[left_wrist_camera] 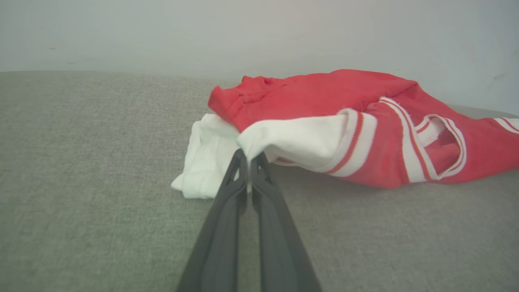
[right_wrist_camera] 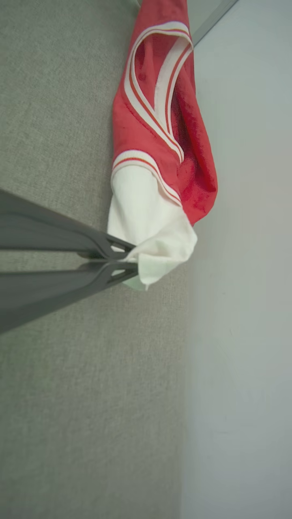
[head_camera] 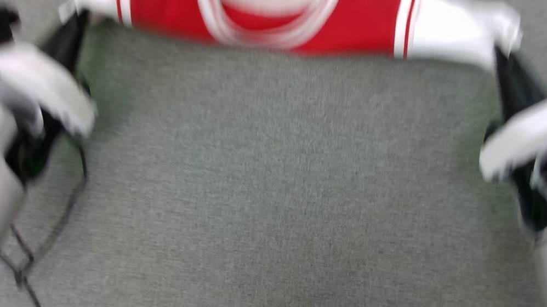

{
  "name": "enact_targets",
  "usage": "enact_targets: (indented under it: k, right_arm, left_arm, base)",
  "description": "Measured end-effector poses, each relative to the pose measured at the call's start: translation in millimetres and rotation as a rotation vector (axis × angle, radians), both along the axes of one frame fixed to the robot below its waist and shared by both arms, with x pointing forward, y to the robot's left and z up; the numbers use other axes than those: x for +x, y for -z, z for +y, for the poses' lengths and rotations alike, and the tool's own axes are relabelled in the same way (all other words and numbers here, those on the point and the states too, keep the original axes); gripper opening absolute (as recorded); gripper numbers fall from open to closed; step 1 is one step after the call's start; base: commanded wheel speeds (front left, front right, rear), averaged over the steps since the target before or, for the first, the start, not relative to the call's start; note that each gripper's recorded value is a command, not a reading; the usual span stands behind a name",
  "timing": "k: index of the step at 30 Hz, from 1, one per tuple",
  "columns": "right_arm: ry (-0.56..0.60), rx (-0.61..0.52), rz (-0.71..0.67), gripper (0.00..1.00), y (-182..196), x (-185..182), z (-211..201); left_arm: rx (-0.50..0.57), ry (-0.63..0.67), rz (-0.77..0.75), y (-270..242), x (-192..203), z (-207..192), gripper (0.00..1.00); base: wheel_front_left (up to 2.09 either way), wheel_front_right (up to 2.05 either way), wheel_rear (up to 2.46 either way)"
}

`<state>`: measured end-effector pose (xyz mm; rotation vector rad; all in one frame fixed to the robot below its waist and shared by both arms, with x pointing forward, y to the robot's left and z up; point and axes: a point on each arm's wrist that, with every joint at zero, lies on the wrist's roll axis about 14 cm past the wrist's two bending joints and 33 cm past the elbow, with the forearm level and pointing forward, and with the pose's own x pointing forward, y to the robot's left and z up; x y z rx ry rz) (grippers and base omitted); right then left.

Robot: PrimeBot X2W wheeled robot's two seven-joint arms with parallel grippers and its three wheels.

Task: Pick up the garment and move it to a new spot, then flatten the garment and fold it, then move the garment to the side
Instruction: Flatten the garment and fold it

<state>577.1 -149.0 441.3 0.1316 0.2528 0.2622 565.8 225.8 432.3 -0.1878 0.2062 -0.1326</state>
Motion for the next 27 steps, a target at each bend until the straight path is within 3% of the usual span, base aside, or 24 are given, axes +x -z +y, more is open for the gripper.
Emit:
enact_targets:
  k: [17, 27]
  right_arm:
    - [0.112, 0.092, 0.219, 0.00, 33.5, -189.4, -29.3]
    - [0.146, 0.053, 0.448, 0.00, 69.4, -296.7, -30.2]
  left_arm:
    - [-0.028, -0.092, 0.120, 14.8, -195.6, 1.2, 0.00]
    - [-0.063, -0.132, 0.229, 25.9, -269.1, -8.2, 0.00]
  base:
    - [0.00, 0.00, 0.00]
    - [0.00, 0.00, 0.00]
